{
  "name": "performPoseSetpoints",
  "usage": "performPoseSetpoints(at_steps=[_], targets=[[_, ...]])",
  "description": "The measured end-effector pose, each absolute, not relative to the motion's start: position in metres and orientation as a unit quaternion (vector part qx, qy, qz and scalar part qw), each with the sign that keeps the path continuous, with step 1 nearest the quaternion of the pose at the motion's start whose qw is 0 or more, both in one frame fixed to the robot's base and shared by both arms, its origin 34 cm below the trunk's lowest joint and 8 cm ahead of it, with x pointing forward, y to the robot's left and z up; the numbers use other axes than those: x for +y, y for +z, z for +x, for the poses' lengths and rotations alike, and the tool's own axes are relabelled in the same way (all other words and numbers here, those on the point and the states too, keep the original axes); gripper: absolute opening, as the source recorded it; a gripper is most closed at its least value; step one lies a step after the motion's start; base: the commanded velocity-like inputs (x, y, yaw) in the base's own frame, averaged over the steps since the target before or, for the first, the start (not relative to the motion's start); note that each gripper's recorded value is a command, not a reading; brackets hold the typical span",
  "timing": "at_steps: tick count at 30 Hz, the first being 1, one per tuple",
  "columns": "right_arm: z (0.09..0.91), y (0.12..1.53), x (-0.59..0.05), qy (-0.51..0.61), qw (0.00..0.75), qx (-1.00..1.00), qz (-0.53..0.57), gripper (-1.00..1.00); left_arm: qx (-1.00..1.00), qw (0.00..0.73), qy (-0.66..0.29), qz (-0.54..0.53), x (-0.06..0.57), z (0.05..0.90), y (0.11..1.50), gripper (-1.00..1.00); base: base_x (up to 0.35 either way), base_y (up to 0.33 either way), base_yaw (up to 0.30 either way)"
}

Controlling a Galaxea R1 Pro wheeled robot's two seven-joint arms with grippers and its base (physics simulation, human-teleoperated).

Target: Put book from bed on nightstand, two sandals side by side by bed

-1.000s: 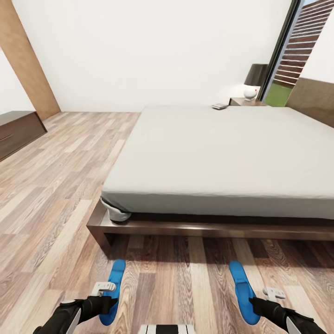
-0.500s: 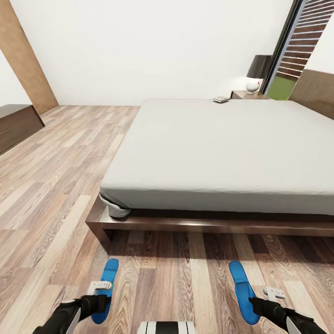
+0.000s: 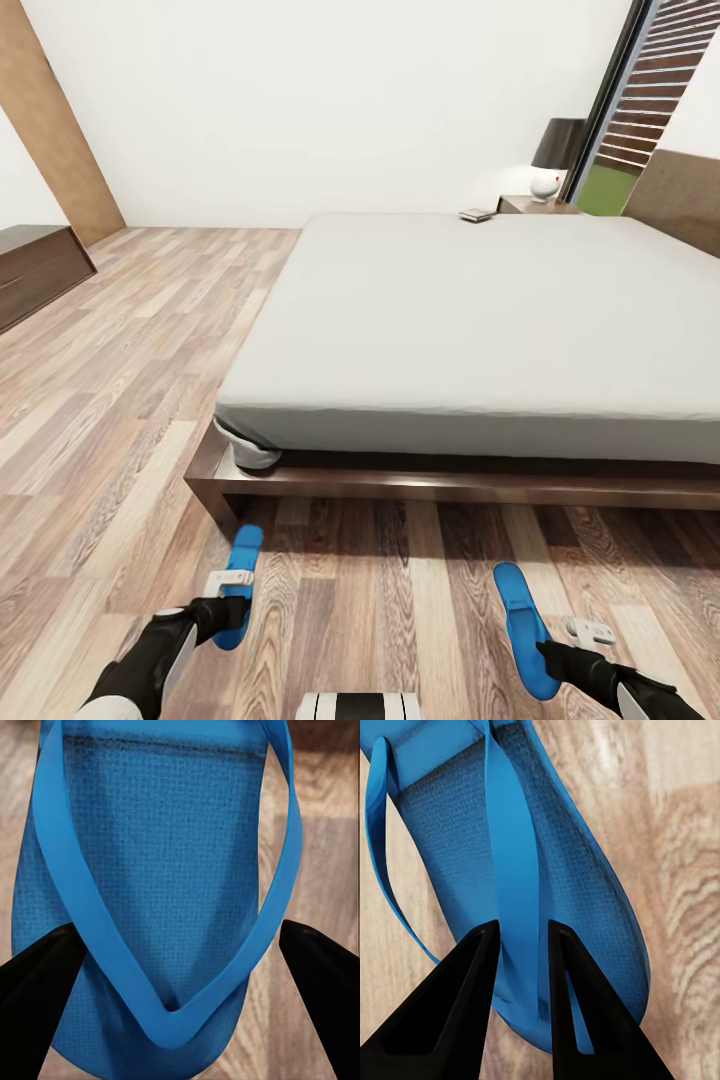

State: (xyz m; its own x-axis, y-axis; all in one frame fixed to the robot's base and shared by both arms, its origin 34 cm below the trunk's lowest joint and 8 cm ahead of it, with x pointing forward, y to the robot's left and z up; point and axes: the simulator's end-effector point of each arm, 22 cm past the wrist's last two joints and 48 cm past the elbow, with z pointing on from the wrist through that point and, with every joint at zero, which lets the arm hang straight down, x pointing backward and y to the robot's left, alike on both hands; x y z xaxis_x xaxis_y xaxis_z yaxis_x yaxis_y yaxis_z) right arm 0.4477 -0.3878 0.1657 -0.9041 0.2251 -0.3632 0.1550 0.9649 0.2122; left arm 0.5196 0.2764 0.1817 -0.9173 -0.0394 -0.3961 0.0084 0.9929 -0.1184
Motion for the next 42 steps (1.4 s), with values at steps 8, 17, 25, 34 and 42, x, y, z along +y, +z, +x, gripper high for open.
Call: performPoseSetpoints(at_steps=[8,17,25,34,42], targets=[[0.44,0.157,-0.387,0.089,0.185,0.974,0.098,-1.0,0.979,0.193,-0.06,-0.005,0.274,0.513,0.172,-1.0,0.0,0.0,0.0],[0.43,0.146,-0.388,0.087,0.172,0.976,0.099,-1.0,0.982,0.175,-0.061,0.023,0.263,0.502,0.157,-1.0,0.0,0.0,0.0],[0.516,0.192,-0.405,0.075,0.258,0.961,0.068,-1.0,0.983,0.173,-0.061,0.024,0.263,0.501,0.157,-1.0,0.0,0.0,0.0],[0.542,0.218,-0.407,0.08,0.241,0.965,0.07,-1.0,0.983,0.174,-0.062,0.024,0.263,0.502,0.157,-1.0,0.0,0.0,0.0],[0.538,0.215,-0.408,0.079,0.236,0.966,0.071,-1.0,0.983,0.174,-0.061,0.023,0.264,0.502,0.157,-1.0,0.0,0.0,0.0]])
